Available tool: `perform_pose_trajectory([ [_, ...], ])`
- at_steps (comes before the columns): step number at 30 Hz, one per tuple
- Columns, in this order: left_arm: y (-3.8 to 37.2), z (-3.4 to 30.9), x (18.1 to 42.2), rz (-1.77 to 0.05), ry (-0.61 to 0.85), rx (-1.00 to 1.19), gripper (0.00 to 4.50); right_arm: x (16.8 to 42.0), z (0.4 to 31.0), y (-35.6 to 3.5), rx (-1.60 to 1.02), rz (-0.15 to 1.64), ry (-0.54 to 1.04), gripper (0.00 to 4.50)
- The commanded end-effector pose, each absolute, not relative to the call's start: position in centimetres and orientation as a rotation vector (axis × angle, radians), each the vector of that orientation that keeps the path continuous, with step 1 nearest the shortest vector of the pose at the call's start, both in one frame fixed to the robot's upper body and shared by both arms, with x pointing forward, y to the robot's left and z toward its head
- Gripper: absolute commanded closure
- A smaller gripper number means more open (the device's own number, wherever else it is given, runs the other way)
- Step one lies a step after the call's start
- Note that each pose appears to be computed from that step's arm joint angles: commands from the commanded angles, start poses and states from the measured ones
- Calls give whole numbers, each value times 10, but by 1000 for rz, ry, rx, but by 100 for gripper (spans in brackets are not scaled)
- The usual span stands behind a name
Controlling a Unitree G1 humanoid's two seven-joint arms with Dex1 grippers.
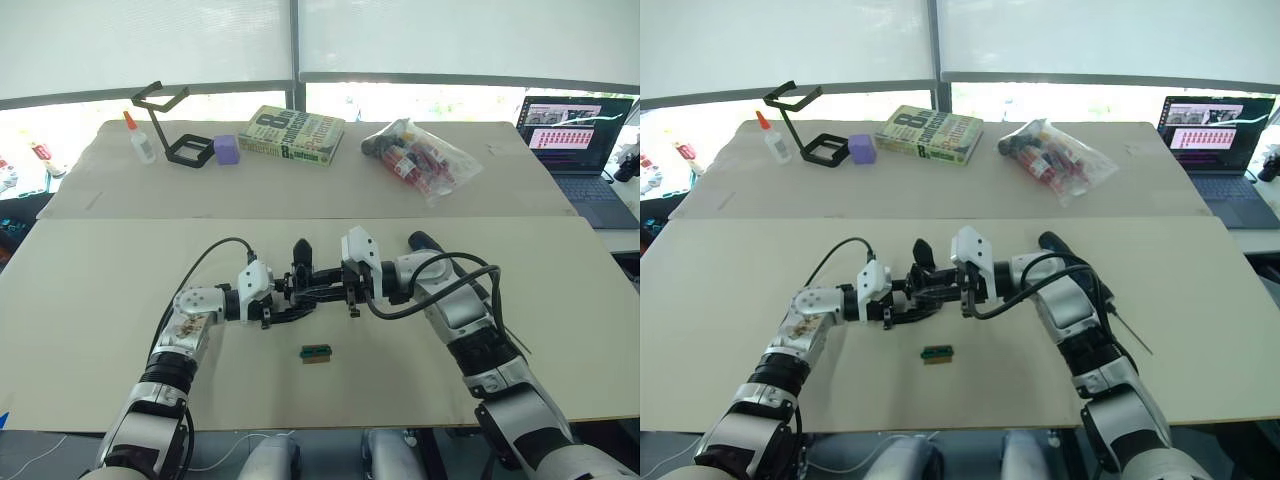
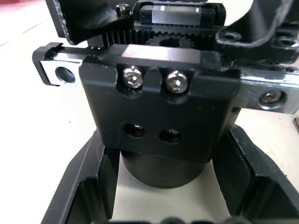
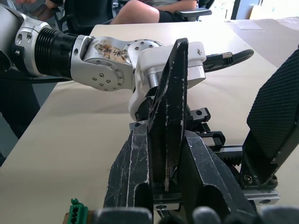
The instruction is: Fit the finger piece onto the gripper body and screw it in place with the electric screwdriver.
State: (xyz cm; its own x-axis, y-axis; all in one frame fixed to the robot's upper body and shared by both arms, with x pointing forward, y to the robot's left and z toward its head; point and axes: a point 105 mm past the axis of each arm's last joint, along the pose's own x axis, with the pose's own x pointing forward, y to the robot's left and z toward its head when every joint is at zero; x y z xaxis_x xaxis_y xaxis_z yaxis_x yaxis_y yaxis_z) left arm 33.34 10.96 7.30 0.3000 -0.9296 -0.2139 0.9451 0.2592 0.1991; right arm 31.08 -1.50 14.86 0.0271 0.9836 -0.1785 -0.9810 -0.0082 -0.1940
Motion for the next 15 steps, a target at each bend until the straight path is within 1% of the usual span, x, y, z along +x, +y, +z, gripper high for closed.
perform_pose_trajectory([
  [1,106,59,327,-1286,111,295,221,303,149,-10,-298,1596,-1,413],
  [10,104,58,325,-1299,118,286,221,301,139,-8,-325,1599,73,413],
  [15,104,57,323,-1305,122,285,221,311,133,-9,-333,1546,121,413],
])
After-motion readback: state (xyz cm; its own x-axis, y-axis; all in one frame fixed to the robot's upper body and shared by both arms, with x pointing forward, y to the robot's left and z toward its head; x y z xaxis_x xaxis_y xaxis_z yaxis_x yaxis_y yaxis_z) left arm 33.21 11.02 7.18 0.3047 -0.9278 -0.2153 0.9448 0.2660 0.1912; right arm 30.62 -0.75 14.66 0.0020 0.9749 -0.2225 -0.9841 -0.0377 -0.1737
